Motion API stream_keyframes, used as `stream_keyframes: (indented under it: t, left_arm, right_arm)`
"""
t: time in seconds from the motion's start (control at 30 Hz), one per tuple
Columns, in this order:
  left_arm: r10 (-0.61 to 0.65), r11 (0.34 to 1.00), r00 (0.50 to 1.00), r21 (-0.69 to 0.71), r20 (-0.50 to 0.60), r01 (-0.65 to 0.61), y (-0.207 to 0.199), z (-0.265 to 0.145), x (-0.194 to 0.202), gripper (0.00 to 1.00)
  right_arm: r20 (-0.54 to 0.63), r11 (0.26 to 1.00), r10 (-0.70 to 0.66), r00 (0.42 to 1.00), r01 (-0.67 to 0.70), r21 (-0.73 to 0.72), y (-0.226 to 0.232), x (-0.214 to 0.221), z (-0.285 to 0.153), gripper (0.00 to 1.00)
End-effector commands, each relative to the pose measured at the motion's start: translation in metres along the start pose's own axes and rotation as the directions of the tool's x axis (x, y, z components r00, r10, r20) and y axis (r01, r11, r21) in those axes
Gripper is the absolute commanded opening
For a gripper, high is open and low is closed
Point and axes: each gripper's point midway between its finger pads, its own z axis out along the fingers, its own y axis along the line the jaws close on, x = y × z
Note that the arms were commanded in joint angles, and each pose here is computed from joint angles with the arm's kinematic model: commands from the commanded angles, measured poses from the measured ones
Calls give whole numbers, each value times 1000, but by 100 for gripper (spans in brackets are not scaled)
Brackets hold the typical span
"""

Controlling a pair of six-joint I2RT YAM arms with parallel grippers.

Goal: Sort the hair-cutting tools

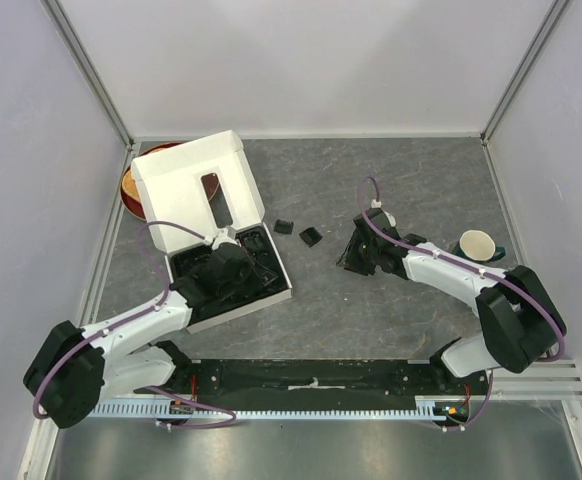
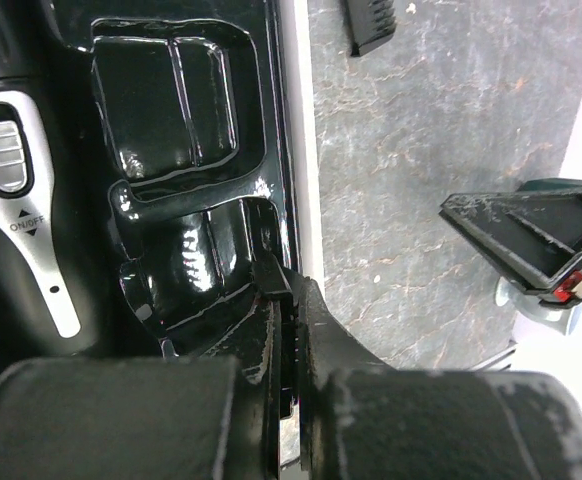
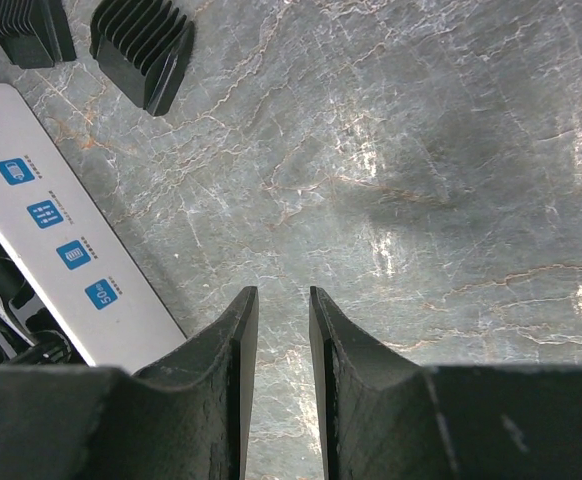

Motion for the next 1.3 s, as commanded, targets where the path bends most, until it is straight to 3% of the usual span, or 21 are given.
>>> stream_keyframes:
  t: [0.0,0.57,1.27]
  left_arm:
    - [-43,995,996,91,81,35,-18,10,-23,2]
    - [-42,995,990,100,136,28,-23,-3,-42,2]
    - [-18,996,995,90,93,9,-14,41,-33,2]
  right_arm:
    - [14,1000,-12,1000,12,-20,6,-4,1,34]
    - [-8,1000,-16,1000,15,-19,6,-1,8,34]
    - [-22,1000,-23,999,23,-5,2,3,13,34]
